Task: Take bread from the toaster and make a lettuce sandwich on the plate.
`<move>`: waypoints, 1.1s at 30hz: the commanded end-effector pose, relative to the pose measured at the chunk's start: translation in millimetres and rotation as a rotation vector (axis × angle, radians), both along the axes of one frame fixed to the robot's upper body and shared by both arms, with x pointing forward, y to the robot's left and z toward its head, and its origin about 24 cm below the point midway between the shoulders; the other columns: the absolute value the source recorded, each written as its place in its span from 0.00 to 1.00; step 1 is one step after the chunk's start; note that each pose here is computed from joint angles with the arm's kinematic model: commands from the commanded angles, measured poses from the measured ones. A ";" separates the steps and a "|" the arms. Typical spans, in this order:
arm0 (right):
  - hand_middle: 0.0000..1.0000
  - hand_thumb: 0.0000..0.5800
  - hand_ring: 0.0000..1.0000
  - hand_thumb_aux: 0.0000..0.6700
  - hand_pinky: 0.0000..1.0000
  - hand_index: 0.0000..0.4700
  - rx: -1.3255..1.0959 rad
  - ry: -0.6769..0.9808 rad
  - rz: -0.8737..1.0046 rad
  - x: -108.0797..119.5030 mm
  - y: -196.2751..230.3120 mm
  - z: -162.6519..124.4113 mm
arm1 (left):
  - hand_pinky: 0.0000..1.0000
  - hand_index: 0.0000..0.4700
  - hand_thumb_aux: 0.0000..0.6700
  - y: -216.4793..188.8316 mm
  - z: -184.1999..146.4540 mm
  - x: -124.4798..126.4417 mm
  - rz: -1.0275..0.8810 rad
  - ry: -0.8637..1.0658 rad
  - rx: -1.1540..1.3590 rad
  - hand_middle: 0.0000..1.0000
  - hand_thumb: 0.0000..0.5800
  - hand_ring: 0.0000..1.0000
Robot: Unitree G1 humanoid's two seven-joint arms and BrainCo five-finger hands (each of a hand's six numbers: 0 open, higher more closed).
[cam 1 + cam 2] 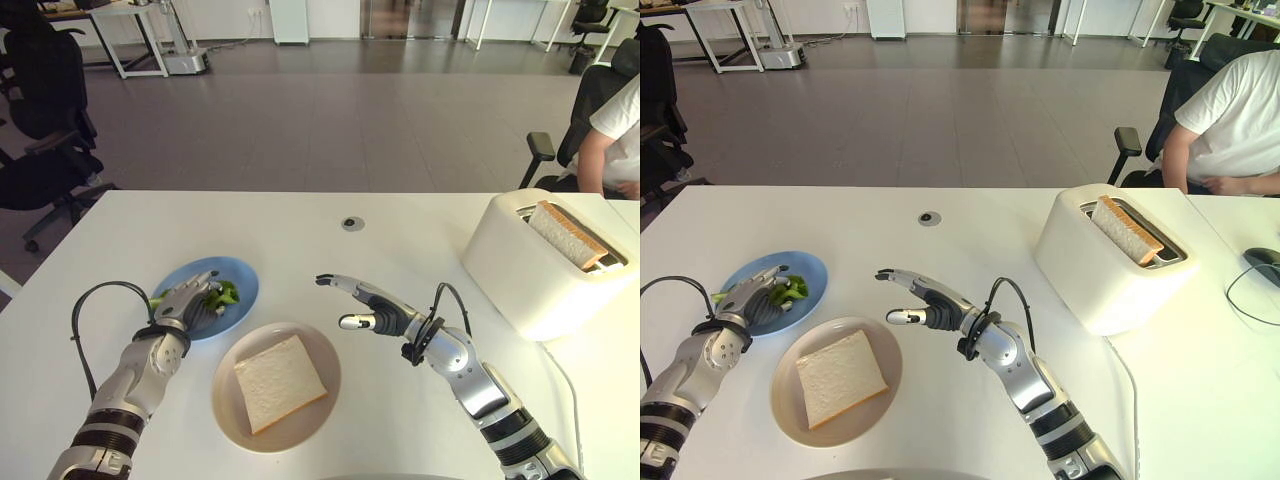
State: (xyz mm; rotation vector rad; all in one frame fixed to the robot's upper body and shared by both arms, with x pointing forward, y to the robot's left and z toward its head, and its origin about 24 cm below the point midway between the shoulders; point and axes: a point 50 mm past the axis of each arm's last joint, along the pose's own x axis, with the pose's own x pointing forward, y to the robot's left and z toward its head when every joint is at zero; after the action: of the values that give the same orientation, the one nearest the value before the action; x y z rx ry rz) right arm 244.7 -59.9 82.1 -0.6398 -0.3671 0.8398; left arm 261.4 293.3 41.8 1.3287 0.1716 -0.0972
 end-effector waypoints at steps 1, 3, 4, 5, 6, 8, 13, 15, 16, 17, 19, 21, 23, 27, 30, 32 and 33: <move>0.00 0.00 0.00 0.00 0.00 0.00 -0.010 -0.006 -0.001 1.1 0.0 -0.1 | 0.00 1.00 1.00 -2.1 14.8 -7.5 -0.034 -0.059 0.000 0.00 1.00 0.00; 0.00 0.00 0.00 0.00 0.00 0.00 -0.009 -0.009 0.000 1.1 0.2 0.7 | 0.00 1.00 1.00 -2.8 30.3 -12.1 -0.048 -0.104 0.000 0.00 1.00 0.00; 0.00 0.00 0.00 0.00 0.00 0.00 -0.009 -0.010 0.000 1.1 0.4 1.0 | 0.00 1.00 1.00 -3.2 36.6 -14.9 -0.055 -0.119 0.001 0.00 1.00 0.00; 0.00 0.00 0.00 0.00 0.00 0.00 -0.009 -0.012 0.000 1.1 0.3 1.2 | 0.00 1.00 1.00 -4.7 42.5 -18.1 -0.064 -0.132 0.002 0.00 1.00 0.00; 0.00 0.00 0.00 0.00 0.00 0.00 -0.009 -0.013 0.002 1.1 0.3 1.5 | 0.00 1.00 1.00 -8.2 49.6 -23.5 -0.080 -0.155 0.001 0.00 1.00 0.00; 0.00 0.00 0.00 0.00 0.00 0.00 -0.007 -0.016 0.004 1.2 -0.9 2.4 | 0.00 1.00 1.00 -26.7 61.6 -40.9 -0.146 -0.193 -0.041 0.00 1.00 0.00; 0.00 0.00 0.00 0.00 0.00 0.00 -0.008 -0.016 -0.024 4.4 -9.9 2.4 | 0.00 1.00 1.00 -107.0 62.2 -107.3 -0.430 -0.077 -0.235 0.00 1.00 0.00; 0.00 0.00 0.00 0.00 0.00 0.00 -0.011 -0.015 -0.025 4.9 -11.7 2.2 | 0.00 1.00 1.00 -125.2 53.3 -128.6 -0.464 -0.013 -0.321 0.00 1.00 0.00; 0.00 0.00 0.00 0.00 0.00 0.00 -0.013 -0.014 -0.027 5.1 -12.9 1.9 | 0.00 1.00 1.00 -130.4 47.1 -135.8 -0.464 0.010 -0.346 0.00 1.00 0.00; 0.00 0.00 0.00 0.00 0.00 0.00 -0.015 -0.013 -0.028 5.5 -13.7 1.3 | 0.00 1.00 1.00 -134.7 41.4 -142.3 -0.458 0.028 -0.369 0.00 1.00 0.00; 0.00 0.00 0.00 0.00 0.00 0.00 -0.018 -0.011 -0.028 5.9 -14.7 0.7 | 0.00 1.00 1.00 -142.7 31.3 -153.3 -0.445 0.052 -0.398 0.00 1.00 0.00; 0.00 0.00 0.00 0.00 0.00 0.00 -0.020 -0.010 -0.026 6.3 -15.2 0.0 | 0.00 1.00 1.00 -142.2 19.0 -158.2 -0.419 0.084 -0.382 0.00 1.00 0.00; 0.00 0.00 0.00 0.00 0.00 0.00 -0.020 -0.012 -0.028 6.7 -16.0 -0.3 | 0.00 1.00 1.00 -131.3 12.5 -156.9 -0.382 0.094 -0.327 0.00 1.00 0.00; 0.00 0.00 0.00 0.00 0.00 0.00 -0.018 -0.014 -0.028 6.7 -16.1 -0.4 | 0.00 1.00 1.00 -115.1 19.7 -151.3 -0.339 0.047 -0.274 0.00 1.00 0.00; 0.00 0.00 0.00 0.00 0.00 0.00 -0.019 -0.016 -0.023 6.8 -16.0 -0.1 | 0.00 0.91 0.91 -113.8 22.1 -150.5 -0.336 0.032 -0.270 0.00 0.99 0.00; 0.00 0.00 0.00 0.00 0.00 0.00 -0.019 -0.017 -0.023 6.7 -16.1 0.0 | 0.00 0.80 0.80 -113.6 23.5 -149.3 -0.338 0.024 -0.268 0.00 0.96 0.00; 0.00 0.00 0.00 0.00 0.00 0.00 -0.019 -0.017 -0.022 6.5 -16.0 0.0 | 0.00 0.74 0.74 -113.0 23.6 -148.6 -0.337 0.022 -0.266 0.00 0.93 0.00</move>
State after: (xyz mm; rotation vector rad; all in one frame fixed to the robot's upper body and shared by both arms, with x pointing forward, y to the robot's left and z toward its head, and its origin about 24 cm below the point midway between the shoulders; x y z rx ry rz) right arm 250.0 -73.4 82.6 -0.6685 -0.3750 0.8157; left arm 112.1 179.8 64.7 1.0761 -0.0477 -0.4030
